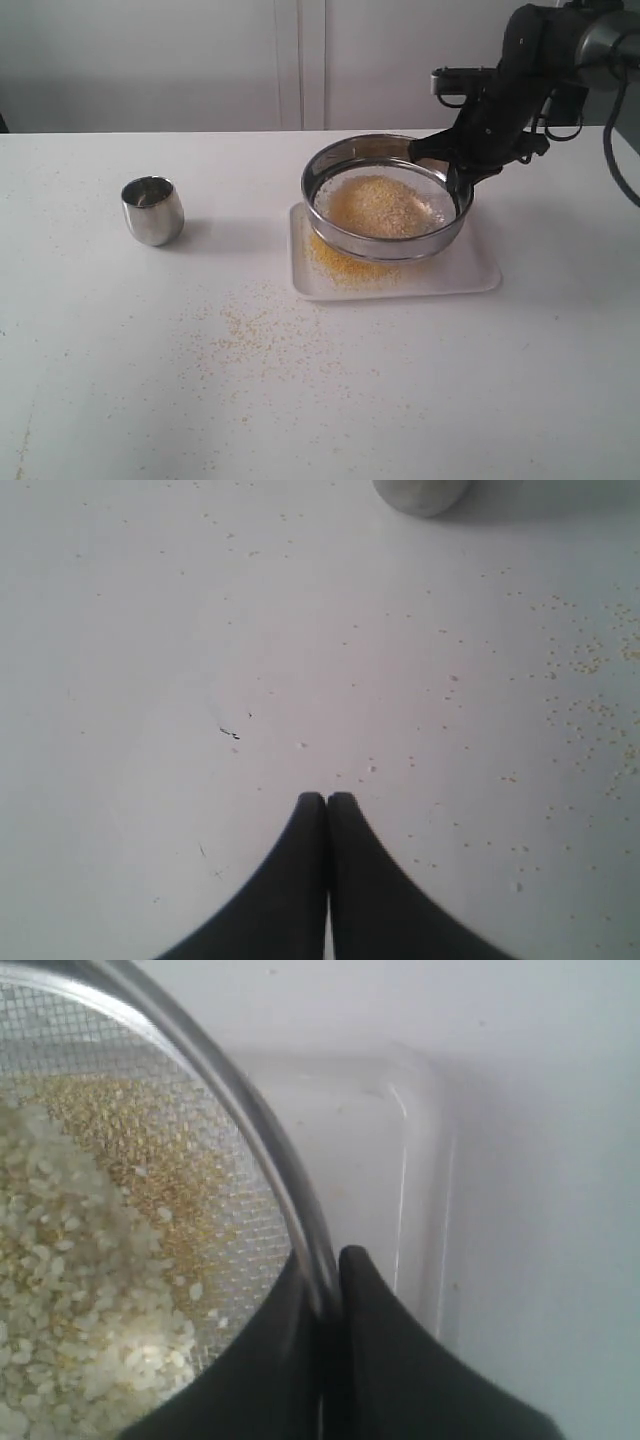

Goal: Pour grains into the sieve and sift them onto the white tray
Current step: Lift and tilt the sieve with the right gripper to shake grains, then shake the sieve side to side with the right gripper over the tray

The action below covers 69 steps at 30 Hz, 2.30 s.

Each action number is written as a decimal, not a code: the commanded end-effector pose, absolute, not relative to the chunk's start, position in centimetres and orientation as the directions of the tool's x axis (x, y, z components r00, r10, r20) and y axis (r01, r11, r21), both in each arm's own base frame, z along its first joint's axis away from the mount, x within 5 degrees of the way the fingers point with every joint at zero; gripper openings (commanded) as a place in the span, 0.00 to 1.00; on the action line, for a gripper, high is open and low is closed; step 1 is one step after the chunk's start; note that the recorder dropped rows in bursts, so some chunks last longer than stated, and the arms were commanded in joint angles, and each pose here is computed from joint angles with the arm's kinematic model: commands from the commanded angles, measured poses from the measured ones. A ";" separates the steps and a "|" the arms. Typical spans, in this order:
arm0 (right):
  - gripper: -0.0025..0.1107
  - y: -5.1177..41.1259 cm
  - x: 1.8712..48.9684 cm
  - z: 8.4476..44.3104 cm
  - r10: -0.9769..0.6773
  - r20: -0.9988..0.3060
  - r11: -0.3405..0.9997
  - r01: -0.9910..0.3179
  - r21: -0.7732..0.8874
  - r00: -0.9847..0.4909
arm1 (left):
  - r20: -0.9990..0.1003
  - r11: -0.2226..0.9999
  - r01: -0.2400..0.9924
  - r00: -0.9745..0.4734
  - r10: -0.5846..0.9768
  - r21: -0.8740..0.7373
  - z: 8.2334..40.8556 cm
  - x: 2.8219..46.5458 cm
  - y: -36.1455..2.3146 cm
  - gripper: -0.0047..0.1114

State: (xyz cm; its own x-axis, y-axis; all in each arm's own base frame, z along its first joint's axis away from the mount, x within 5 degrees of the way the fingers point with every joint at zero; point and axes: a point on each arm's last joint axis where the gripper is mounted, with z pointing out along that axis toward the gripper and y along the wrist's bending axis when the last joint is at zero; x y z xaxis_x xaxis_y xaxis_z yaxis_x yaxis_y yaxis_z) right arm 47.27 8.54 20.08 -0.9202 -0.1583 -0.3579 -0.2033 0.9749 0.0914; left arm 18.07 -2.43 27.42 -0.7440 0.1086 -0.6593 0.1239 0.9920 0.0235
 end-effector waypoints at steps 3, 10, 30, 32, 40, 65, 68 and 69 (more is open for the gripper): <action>0.02 8.4 47.5 21.4 0.011 -0.395 0.985 -0.057 0.161 -0.918 | -0.656 0.993 0.119 -0.748 0.101 0.017 27.3 17.9 -2.4 0.04; 0.02 8.6 47.7 21.5 0.046 -0.406 0.982 -0.033 0.185 -0.913 | -0.656 0.993 0.119 -0.748 0.101 0.017 27.3 17.9 -2.4 0.04; 0.02 8.8 47.1 21.4 -0.263 -0.397 0.936 -0.332 0.116 -0.879 | -0.656 0.993 0.119 -0.748 0.101 0.017 27.3 17.9 -2.4 0.04; 0.02 8.1 47.3 21.3 -0.153 -0.384 0.972 -0.210 0.110 -0.910 | -0.656 0.993 0.119 -0.748 0.101 0.017 27.3 17.9 -2.4 0.04; 0.02 7.8 47.4 21.3 -0.166 -0.391 0.976 -0.207 0.064 -0.905 | -0.656 0.993 0.119 -0.748 0.101 0.017 27.3 17.9 -2.4 0.04; 0.02 8.2 47.3 20.4 -0.239 -0.366 0.948 -0.298 0.114 -0.900 | -0.656 0.993 0.119 -0.748 0.101 0.017 27.3 17.9 -2.4 0.04; 0.02 6.3 47.8 20.4 0.074 -0.360 0.992 0.032 0.123 -0.930 | -0.656 0.993 0.119 -0.748 0.101 0.017 27.3 17.9 -2.4 0.04; 0.02 6.4 47.8 20.4 0.111 -0.356 0.988 0.062 0.144 -0.928 | -0.656 0.993 0.119 -0.748 0.101 0.017 27.3 17.9 -2.4 0.04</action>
State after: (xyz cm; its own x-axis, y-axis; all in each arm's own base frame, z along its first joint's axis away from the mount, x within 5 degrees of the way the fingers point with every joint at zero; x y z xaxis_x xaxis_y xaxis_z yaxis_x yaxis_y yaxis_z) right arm 47.34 7.44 19.28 -0.9452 -0.0937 -0.3129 -0.1289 0.9872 0.0938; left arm 18.07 -2.43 27.42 -0.7440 0.1086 -0.6593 0.1239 0.9920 0.0235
